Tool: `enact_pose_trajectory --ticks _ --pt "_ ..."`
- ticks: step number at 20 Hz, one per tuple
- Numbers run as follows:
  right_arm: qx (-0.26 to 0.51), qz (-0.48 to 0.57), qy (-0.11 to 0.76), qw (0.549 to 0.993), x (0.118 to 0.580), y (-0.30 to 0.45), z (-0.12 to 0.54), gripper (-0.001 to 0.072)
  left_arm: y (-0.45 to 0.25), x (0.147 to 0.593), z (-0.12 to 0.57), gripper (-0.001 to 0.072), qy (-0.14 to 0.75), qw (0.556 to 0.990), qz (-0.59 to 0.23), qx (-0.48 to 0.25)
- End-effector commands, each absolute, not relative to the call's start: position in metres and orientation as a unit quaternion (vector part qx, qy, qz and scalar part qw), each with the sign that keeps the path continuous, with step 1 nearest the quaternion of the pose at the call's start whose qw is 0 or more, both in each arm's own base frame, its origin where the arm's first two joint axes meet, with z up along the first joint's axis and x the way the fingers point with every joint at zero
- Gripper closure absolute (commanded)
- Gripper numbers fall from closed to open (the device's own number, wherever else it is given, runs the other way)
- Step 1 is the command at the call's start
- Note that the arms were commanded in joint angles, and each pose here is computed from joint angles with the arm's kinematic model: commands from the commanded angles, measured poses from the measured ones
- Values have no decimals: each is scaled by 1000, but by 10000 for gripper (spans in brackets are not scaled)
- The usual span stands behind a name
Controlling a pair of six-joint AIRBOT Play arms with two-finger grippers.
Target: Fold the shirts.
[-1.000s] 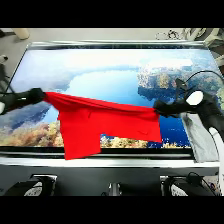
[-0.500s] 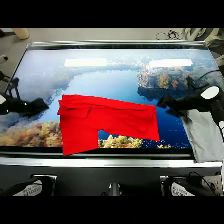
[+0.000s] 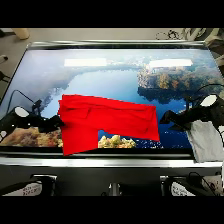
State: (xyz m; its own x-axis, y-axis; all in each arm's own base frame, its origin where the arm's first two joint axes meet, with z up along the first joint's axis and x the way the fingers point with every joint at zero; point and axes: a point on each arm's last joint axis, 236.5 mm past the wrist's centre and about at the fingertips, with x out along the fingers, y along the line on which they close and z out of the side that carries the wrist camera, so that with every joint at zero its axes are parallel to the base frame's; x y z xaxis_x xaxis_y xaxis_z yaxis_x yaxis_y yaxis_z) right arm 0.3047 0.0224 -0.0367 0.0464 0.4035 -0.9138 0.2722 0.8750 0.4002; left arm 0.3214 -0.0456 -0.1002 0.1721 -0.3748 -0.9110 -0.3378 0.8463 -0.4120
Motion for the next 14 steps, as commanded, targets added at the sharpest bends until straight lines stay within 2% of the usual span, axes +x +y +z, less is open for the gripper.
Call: enact_pose_trajectory --ticks 1,2,3,5,6,8,10,12,13,14 --pt "229 38 707 668 291 16 -47 107 -51 340 -112 240 617 737 -6 -277" --pt "219 34 718 660 281 15 -56 96 -50 343 -112 348 612 741 -4 -277" --pt "203 28 729 653 271 14 -69 86 -49 345 -111 417 609 744 -2 -277" --pt "182 28 737 650 264 21 -91 86 -50 343 -110 630 611 742 -4 -277" --pt "182 31 734 653 267 27 -98 86 -52 341 -108 677 615 741 -12 -272" --pt "196 32 727 657 278 36 -111 89 -56 335 -100 677 618 741 -30 -260" --pt "240 50 733 634 277 57 -112 120 -56 337 -90 677 609 750 -37 -254" --pt "264 67 738 617 274 70 -111 186 -56 339 -83 677 601 756 -39 -255" --pt "276 73 742 606 272 76 -110 186 -56 339 -82 677 599 758 -40 -255" --pt "281 83 745 599 270 81 -109 243 -56 340 -79 677 596 760 -41 -255"
